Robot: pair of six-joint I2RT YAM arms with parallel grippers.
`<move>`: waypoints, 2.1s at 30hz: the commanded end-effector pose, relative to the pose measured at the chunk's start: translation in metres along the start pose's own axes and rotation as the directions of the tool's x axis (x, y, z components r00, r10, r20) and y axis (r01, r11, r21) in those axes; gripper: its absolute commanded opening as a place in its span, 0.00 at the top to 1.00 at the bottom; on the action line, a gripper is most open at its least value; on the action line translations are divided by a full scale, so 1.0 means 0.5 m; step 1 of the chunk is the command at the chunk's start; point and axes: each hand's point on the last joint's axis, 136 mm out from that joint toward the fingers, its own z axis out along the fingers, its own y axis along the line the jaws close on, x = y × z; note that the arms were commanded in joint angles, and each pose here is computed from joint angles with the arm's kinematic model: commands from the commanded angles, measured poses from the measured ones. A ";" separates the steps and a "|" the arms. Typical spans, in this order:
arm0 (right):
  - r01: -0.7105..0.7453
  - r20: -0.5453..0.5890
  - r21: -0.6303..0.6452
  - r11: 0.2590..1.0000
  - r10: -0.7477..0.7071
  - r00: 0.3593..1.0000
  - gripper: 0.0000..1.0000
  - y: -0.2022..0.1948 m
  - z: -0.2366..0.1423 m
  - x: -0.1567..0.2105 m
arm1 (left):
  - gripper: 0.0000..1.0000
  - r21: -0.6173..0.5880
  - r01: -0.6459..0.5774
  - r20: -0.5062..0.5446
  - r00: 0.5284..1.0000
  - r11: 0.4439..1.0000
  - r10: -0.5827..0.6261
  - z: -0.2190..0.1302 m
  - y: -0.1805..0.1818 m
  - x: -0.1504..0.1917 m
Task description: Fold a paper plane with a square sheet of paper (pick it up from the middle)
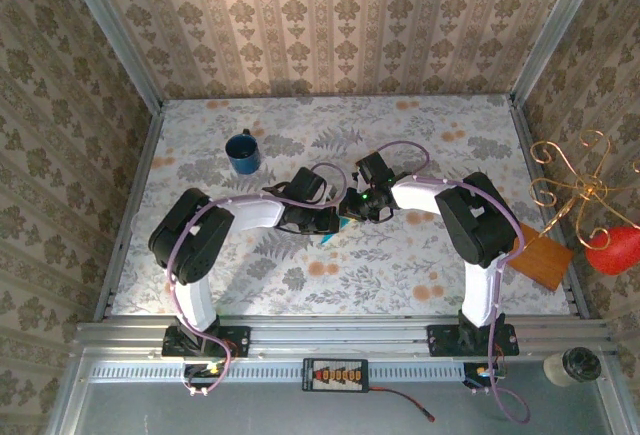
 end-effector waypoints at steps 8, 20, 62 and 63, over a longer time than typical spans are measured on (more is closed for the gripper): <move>-0.083 -0.084 0.193 0.978 0.101 0.991 0.89 -0.111 0.040 0.059 | 0.94 -0.009 0.052 -0.057 0.997 0.999 -0.053 0.023 0.024 0.045; -0.117 -0.085 0.282 0.952 0.146 0.986 0.91 -0.158 0.043 0.067 | 0.95 -0.051 0.059 -0.094 0.994 0.997 -0.063 0.008 0.037 0.091; -0.134 -0.096 0.325 0.936 0.174 0.980 0.91 -0.192 0.061 0.077 | 0.95 -0.096 0.168 -0.151 0.972 0.981 -0.181 -0.012 0.099 0.230; -0.135 -0.096 0.325 0.936 0.175 0.980 0.91 -0.192 0.061 0.077 | 0.95 -0.095 0.170 -0.152 0.971 0.981 -0.183 -0.013 0.100 0.232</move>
